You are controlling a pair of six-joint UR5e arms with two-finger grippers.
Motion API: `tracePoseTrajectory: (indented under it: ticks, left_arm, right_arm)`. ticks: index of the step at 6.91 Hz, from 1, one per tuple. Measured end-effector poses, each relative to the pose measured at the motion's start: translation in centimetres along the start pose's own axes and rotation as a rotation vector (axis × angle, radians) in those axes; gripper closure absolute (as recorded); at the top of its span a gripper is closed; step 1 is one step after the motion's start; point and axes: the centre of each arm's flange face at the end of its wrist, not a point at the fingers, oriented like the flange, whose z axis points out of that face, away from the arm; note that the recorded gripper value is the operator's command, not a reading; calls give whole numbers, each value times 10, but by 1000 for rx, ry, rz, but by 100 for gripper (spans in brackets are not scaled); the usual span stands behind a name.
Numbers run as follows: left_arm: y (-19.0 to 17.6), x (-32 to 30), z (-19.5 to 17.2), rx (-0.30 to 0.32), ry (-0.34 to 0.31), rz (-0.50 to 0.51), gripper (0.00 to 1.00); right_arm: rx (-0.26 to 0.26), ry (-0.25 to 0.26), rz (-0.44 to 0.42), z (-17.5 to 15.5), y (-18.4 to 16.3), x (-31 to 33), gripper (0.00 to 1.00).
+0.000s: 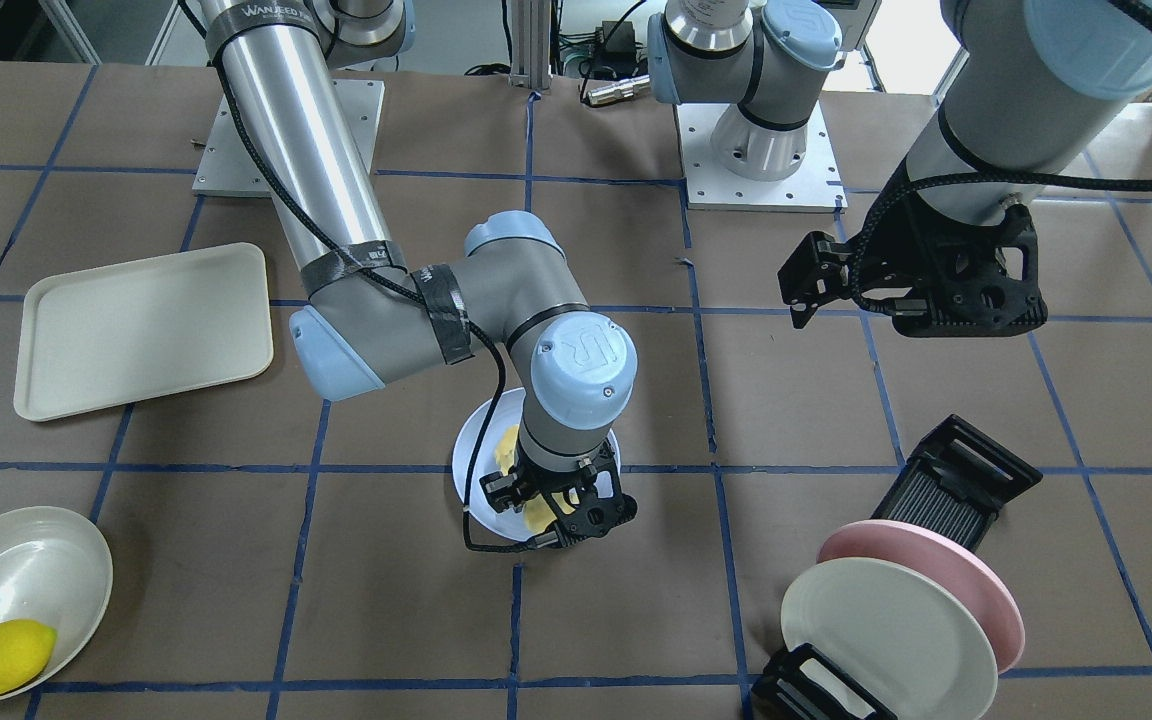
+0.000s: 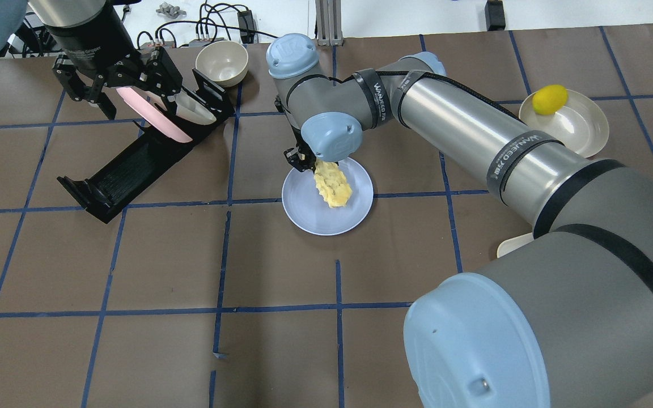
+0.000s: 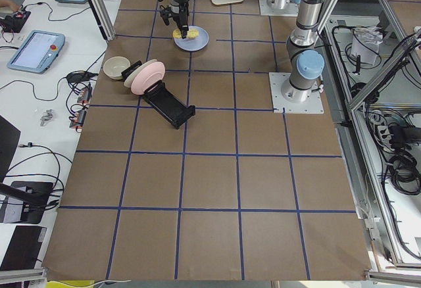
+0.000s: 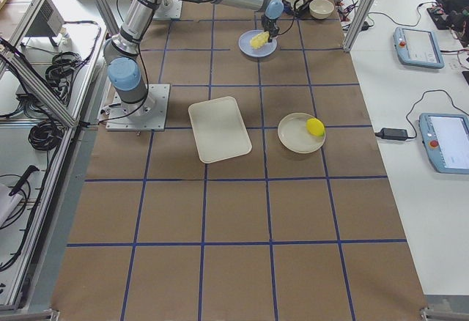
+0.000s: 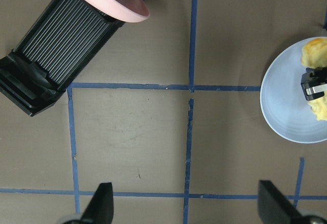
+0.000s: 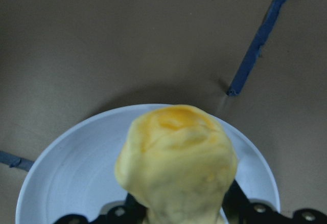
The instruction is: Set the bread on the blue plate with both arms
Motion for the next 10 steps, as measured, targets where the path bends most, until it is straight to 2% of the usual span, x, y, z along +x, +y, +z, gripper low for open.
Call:
tracePoseTrajectory:
  ticks: [4,5,7,8,10]
  left_arm:
    - [7,-2,2,1,-1,2,0]
    - [6,-2,2,0,-1,1,0]
    - [3,-2,5,-5,0,-8,0]
    - [2,-2,6,-7,-1,-11,0]
    - [2,-2,5,-7,0,-12,0]
  right_arm:
    - [12,-2,-9,-46,22,47,1]
    - [10,-6,-17,-59,43,67,1]
    - [30,-14,34,-105,117,129,1]
    - [29,-16,59,-120,154,148,1]
    - [7,-17,120,-150,204,178,1]
